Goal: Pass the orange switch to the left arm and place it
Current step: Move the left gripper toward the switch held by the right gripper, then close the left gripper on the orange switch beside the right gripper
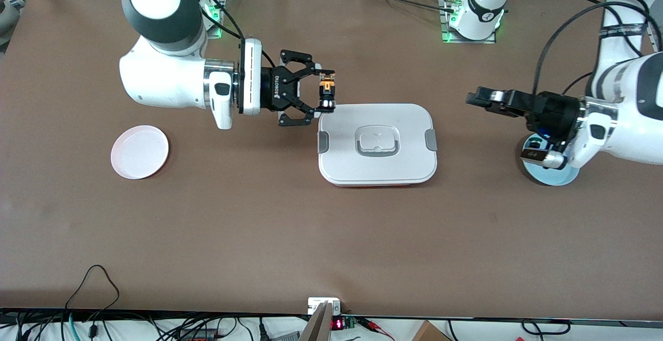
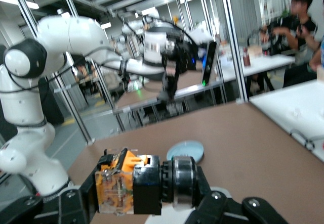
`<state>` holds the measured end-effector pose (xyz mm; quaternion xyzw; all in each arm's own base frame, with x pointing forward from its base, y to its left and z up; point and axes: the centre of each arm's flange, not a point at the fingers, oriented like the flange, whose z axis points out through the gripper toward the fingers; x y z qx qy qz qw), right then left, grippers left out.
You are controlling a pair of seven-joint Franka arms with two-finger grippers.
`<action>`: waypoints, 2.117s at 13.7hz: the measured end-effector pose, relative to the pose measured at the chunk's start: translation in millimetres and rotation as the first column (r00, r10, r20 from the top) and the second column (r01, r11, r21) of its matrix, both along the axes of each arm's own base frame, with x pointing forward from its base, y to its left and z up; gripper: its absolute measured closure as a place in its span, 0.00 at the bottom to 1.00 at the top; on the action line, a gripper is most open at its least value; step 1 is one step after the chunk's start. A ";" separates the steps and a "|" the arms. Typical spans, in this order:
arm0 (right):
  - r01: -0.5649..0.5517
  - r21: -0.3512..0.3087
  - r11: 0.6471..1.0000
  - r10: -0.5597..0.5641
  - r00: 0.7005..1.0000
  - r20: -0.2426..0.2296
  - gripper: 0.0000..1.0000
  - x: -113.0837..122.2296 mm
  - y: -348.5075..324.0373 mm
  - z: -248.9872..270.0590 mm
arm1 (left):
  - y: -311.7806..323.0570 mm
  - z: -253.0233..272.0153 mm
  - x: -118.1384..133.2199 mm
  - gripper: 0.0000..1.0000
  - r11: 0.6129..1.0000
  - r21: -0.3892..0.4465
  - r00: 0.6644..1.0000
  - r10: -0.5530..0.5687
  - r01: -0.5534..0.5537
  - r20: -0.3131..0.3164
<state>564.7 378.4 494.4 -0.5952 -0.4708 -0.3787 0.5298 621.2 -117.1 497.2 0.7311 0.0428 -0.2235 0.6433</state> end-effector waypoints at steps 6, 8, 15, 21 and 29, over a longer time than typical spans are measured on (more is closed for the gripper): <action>0.029 0.145 0.989 -0.028 1.000 -0.012 0.28 -13.0 27.2 -3.5 | -107.4 17.8 -42.3 0.00 0.996 0.051 0.996 0.067 -0.070 0.061; 0.041 0.143 0.989 -0.039 0.999 -0.013 0.28 -14.2 32.9 -11.3 | -124.5 25.2 -56.0 0.00 0.994 0.067 0.994 0.079 -0.084 0.077; 0.070 0.116 0.991 -0.070 0.998 -0.011 0.28 -16.3 39.6 -19.2 | -166.3 32.6 -68.6 0.00 0.983 0.107 0.986 0.137 -0.148 0.099; 0.069 0.148 0.987 -0.065 0.997 -0.036 0.28 -25.7 52.7 -17.7 | -171.8 19.9 -68.6 0.08 0.979 0.121 0.985 0.155 -0.164 0.078; 0.067 0.152 0.986 -0.063 0.998 -0.030 0.28 -27.5 55.1 -15.9 | -171.3 20.0 -66.0 0.58 0.979 0.094 0.983 0.175 -0.179 0.054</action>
